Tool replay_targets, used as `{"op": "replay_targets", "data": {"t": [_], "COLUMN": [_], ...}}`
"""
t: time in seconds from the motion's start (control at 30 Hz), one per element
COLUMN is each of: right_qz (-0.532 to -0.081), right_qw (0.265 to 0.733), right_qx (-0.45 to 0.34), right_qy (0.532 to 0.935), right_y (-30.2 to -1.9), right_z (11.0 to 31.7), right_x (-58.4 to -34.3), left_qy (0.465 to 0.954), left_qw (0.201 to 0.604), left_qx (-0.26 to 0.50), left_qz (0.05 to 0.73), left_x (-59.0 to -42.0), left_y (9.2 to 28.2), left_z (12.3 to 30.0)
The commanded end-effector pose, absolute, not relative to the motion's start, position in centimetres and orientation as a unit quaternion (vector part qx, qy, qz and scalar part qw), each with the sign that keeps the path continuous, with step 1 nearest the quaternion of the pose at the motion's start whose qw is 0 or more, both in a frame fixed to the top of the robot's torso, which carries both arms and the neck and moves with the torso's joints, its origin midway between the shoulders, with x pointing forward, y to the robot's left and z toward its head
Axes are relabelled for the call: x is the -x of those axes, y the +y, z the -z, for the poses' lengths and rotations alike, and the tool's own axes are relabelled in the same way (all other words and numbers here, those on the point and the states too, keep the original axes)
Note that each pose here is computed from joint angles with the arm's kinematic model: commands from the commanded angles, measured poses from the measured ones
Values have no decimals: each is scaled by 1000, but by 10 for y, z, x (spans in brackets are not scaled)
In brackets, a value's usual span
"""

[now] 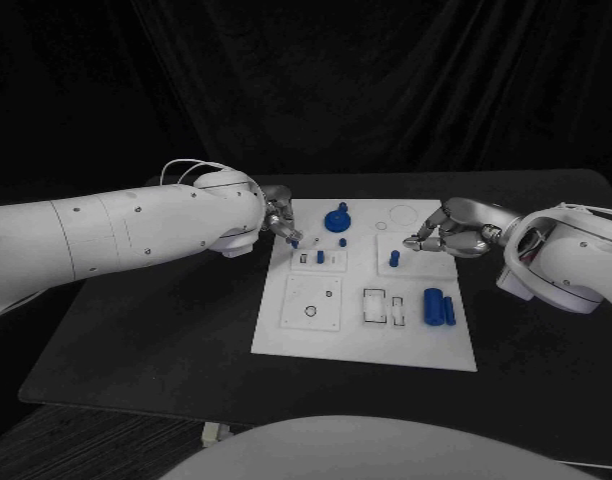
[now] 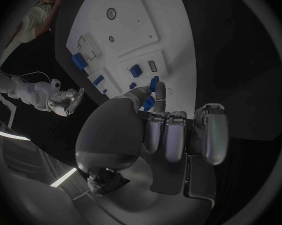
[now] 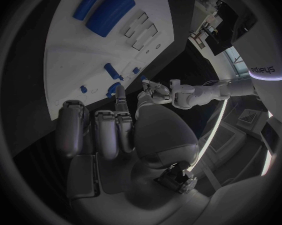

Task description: Assemble the parts on the task board

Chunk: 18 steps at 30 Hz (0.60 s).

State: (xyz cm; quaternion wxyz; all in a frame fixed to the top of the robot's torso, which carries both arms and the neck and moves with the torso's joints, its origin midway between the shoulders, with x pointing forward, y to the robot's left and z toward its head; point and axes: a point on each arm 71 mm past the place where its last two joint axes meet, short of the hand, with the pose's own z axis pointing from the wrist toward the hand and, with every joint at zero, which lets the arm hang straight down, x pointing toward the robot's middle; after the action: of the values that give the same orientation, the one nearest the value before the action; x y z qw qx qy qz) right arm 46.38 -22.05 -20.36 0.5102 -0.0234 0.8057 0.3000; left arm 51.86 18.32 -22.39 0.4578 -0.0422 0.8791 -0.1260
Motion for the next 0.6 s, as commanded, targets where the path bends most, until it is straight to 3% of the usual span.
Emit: {"op": "replay_targets", "data": {"t": [0.03,0.6], "right_qz": [-294,-294], "right_qw": [510,509], "right_qx": [20,17], "right_qy": [808,808], "right_y": [-220,-221], "right_z": [205,208], "right_x": [-463,-462], "left_qy": [867,871], "left_qw": [480,473], "left_qx": [59,56], "left_qz": [123,122], "left_x": [-520,-516], "left_y": [184,180], "left_z": [221,227]}}
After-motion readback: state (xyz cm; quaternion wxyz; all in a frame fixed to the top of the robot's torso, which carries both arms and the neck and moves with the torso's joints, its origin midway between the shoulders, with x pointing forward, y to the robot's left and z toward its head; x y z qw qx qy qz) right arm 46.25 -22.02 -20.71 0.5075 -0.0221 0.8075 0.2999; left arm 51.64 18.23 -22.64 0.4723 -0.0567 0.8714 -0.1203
